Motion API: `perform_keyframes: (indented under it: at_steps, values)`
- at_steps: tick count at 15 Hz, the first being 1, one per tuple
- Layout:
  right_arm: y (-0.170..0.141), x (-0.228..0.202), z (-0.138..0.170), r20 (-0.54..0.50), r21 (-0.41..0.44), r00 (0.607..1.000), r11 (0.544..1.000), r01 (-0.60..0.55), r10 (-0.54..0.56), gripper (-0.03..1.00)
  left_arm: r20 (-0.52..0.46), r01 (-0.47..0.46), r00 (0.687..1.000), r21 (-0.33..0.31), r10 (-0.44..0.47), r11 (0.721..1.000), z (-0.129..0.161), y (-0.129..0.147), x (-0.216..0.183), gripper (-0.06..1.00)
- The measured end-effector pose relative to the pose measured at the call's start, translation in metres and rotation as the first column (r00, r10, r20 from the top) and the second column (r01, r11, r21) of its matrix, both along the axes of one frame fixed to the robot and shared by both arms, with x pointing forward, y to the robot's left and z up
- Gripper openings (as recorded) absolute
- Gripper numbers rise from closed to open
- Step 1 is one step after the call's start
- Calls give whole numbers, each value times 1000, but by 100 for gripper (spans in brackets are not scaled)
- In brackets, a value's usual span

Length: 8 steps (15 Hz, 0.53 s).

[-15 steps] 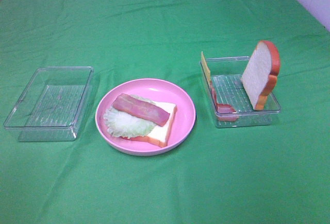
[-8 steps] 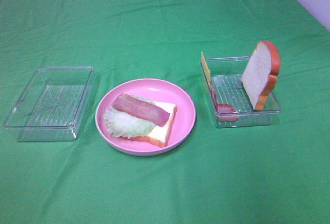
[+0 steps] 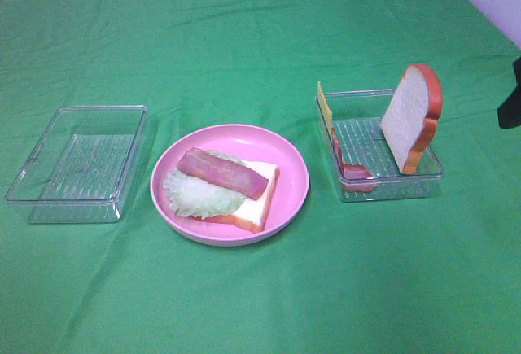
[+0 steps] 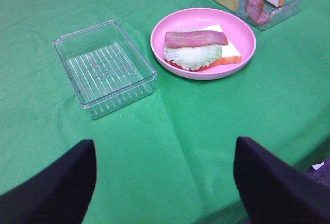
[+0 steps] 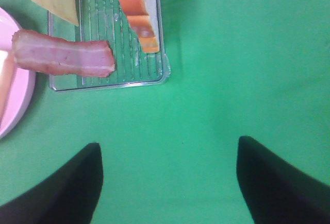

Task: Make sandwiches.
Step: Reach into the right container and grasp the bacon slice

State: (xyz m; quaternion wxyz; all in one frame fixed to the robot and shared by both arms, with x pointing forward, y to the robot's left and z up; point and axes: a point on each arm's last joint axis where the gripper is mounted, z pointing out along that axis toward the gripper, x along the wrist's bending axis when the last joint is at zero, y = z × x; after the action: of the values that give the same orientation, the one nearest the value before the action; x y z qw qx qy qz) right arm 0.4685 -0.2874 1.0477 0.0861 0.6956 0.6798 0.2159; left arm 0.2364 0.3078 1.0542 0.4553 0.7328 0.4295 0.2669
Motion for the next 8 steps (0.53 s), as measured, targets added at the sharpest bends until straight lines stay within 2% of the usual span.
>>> perform_keyframes:
  at_steps: [2,4,6,8]
  values:
    - [5,41,6,-78,59,996,997,-46,50,69,1,0,1000,-1,0,1000,0,0,0,71]
    - [9,61,6,-105,79,992,995,-66,74,69,1,0,1000,-1,0,1000,0,0,0,71]
    - [29,80,5,-135,73,979,987,-146,154,69,1,0,1000,-1,0,1000,0,0,0,71]
    - [63,90,2,-157,64,957,969,-238,246,69,1,0,1000,-1,0,1000,0,0,0,71]
